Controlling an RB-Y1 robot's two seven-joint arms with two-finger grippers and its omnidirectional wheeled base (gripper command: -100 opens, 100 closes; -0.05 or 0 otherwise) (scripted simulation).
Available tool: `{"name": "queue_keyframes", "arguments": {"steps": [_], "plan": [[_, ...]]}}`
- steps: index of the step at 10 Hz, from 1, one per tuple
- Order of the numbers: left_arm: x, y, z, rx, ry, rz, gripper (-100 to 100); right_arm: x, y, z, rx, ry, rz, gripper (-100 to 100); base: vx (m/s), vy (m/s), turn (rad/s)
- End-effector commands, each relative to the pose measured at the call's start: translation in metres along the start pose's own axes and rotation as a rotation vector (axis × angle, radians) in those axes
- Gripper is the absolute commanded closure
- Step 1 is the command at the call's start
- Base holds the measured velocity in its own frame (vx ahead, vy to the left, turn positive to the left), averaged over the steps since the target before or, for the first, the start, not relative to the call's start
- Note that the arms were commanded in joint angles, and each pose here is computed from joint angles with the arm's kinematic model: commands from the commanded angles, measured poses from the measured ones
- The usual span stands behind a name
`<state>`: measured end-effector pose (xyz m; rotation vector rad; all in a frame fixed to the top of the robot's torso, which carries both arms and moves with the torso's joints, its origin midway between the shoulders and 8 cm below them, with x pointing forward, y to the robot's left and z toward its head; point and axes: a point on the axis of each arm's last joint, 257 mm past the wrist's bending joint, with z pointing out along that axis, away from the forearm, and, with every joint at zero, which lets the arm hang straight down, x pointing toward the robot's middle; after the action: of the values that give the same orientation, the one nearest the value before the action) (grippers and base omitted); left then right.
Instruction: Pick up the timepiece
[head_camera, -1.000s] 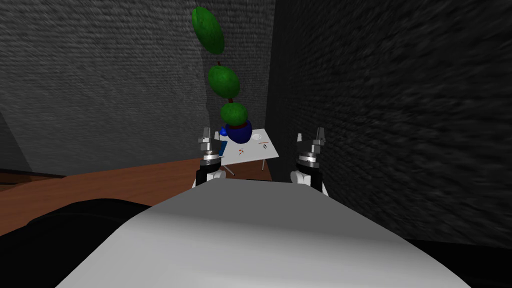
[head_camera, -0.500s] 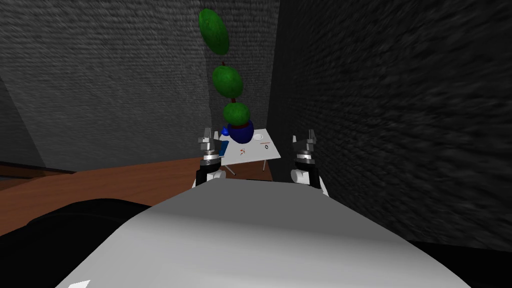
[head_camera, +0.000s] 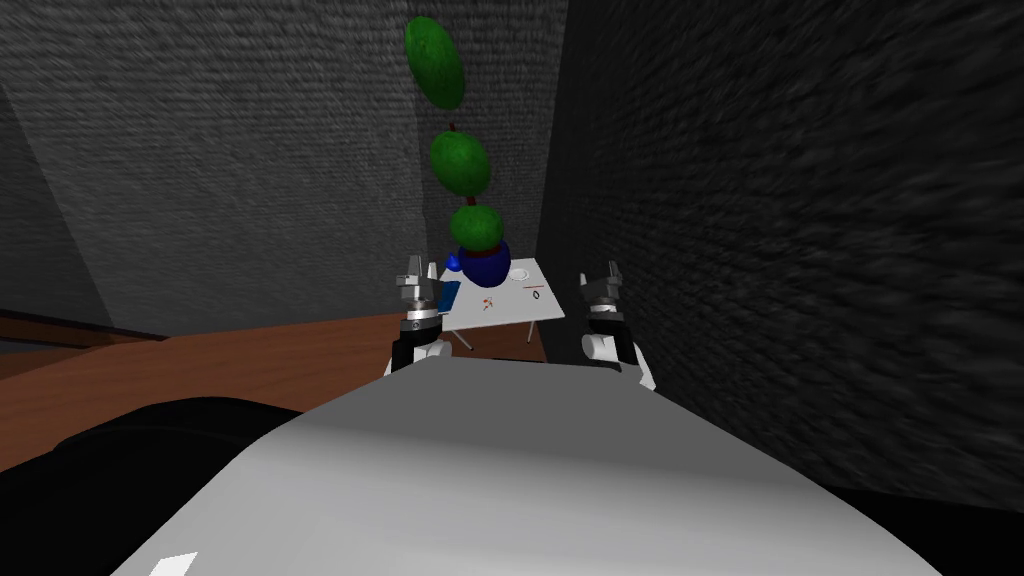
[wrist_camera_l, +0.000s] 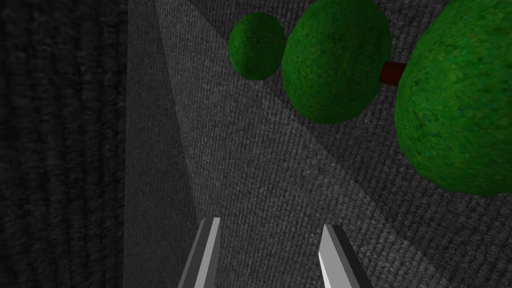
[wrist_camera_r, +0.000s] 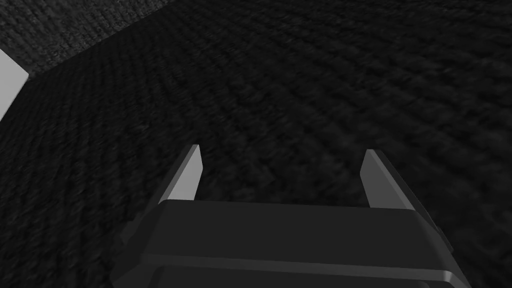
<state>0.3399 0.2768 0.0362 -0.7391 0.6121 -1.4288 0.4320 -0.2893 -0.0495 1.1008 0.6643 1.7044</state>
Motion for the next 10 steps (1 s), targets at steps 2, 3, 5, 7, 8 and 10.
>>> {"name": "queue_keyframes", "arguments": {"steps": [2, 3, 5, 7, 8, 10], "plan": [[0.0, 0.0, 0.0, 0.0, 0.0, 0.0, 0, -0.013, -0.02, 0.005, 0.064, -0.032, 0.063, -100, 0.012, 0.018, 0.034], [0.0, 0.0, 0.0, 0.0, 0.0, 0.0, 0, -0.013, -0.021, 0.005, 0.068, -0.034, 0.068, -100, 0.011, 0.017, 0.025], [0.0, 0.0, 0.0, 0.0, 0.0, 0.0, 0, -0.023, -0.035, 0.009, 0.11, -0.06, 0.11, -100, 0.01, 0.02, 0.037], [0.0, 0.0, 0.0, 0.0, 0.0, 0.0, 0, -0.032, -0.049, 0.012, 0.15, -0.09, 0.154, -100, 0.012, 0.016, 0.037], [0.0, 0.0, 0.0, 0.0, 0.0, 0.0, 0, -0.042, -0.062, 0.015, 0.186, -0.119, 0.194, -100, 0.01, 0.021, 0.057], [0.0, 0.0, 0.0, 0.0, 0.0, 0.0, 0, -0.052, -0.077, 0.017, 0.225, -0.155, 0.235, -100, 0.014, 0.02, 0.034]]}}
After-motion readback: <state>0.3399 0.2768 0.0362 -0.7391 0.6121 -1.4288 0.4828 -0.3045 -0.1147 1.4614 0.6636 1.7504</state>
